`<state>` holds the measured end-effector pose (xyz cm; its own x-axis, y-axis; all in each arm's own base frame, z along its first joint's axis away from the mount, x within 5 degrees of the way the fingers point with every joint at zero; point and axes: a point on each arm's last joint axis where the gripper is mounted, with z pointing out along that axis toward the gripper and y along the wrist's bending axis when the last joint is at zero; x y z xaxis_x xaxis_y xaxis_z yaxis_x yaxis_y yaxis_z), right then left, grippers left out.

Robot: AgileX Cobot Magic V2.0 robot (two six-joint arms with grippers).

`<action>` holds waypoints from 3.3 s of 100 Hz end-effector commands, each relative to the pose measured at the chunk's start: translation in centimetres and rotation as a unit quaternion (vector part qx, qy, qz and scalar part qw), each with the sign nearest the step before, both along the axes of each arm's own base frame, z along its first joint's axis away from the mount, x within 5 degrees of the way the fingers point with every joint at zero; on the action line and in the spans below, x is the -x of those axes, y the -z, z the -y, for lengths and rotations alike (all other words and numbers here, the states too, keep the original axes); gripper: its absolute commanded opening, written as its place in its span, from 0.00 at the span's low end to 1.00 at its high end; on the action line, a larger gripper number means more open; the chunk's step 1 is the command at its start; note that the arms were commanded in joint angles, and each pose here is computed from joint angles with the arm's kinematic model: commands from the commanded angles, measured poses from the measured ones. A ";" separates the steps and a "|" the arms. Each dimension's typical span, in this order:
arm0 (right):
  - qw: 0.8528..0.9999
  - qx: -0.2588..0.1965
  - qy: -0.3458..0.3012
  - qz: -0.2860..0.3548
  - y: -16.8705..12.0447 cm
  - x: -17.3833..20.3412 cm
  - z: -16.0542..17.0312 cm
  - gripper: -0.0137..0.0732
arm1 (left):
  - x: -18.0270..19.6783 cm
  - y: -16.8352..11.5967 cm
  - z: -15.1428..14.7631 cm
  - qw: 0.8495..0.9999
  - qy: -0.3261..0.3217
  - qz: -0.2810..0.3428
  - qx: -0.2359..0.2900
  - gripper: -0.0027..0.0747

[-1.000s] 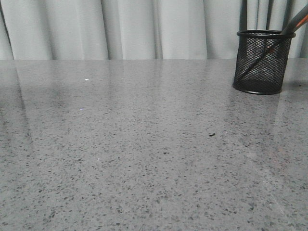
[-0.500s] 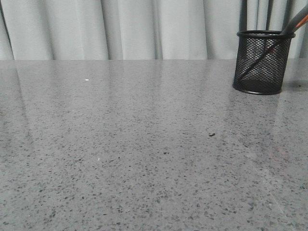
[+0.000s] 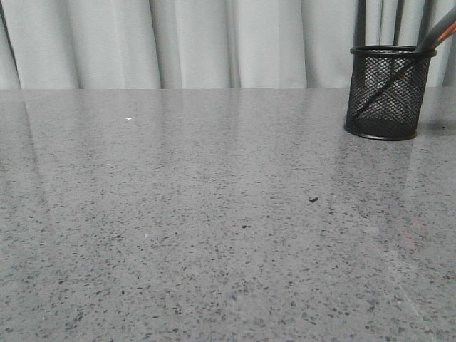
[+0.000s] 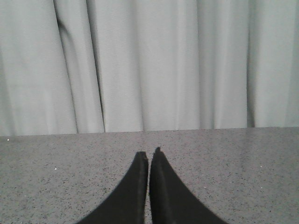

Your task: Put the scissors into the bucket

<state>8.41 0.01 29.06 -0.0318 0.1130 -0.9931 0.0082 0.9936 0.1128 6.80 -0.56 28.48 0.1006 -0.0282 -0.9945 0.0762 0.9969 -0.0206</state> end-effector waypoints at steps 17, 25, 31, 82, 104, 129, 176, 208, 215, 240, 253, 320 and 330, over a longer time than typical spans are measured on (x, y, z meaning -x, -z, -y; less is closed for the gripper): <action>0.999 0.009 0.015 0.028 -1.1 0.0 0.3 0.08 | 0.1 -1.2 -0.3 0.999 -0.015 0.032 0.019 0.01; 0.999 0.009 0.015 0.028 -1.1 0.0 0.3 0.08 | 0.1 -1.2 -0.3 0.999 -0.015 0.032 0.019 0.01; 0.999 0.009 0.015 0.028 -1.1 0.0 0.3 0.08 | 0.1 -1.2 -0.3 0.999 -0.015 0.032 0.019 0.01; 0.999 0.009 0.015 0.028 -1.1 0.0 0.3 0.08 | 0.1 -1.1 -0.3 0.999 -0.018 0.031 -0.003 0.01; 0.999 0.009 0.015 0.028 -1.1 0.0 0.3 0.08 | 0.6 1.9 -0.3 1.000 -0.016 0.019 -0.015 0.01; 0.999 0.009 0.015 0.028 -1.1 0.0 0.3 0.08 | 1.3 6.7 -0.3 0.999 -0.018 0.009 -0.034 0.01; 0.999 0.009 0.015 0.028 -1.1 0.1 0.3 0.08 | 1.3 7.7 -0.3 0.999 -0.017 -0.009 -0.043 0.01; 0.999 0.009 0.015 0.028 -1.1 0.1 0.3 0.08 | 1.3 7.7 -0.3 0.999 -0.017 -0.009 -0.043 0.01; 0.999 0.009 0.015 0.028 -1.1 0.1 0.3 0.08 | 1.3 7.7 -0.3 0.999 -0.017 -0.009 -0.043 0.01; 0.999 0.009 0.015 0.028 -1.1 0.1 0.3 0.08 | 1.3 7.7 -0.3 0.999 -0.017 -0.009 -0.043 0.01; 0.999 0.009 0.015 0.027 -1.1 0.0 0.3 0.08 | 1.3 7.7 -0.3 0.999 -0.017 -0.009 -0.043 0.01; 0.996 0.085 0.039 0.008 9.6 2.8 0.5 0.08 | 1.3 7.7 -0.3 0.999 -0.017 -0.009 -0.043 0.01; 0.995 0.087 0.039 0.002 9.8 2.8 0.5 0.08 | 1.3 7.7 -0.3 0.999 -0.017 -0.009 -0.043 0.01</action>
<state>5.59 -0.46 19.59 -0.0736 -0.0422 -0.9964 0.0759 0.9960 -0.0478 5.61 -0.29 20.51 0.0006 0.0749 -0.9972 0.0514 0.9959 0.0749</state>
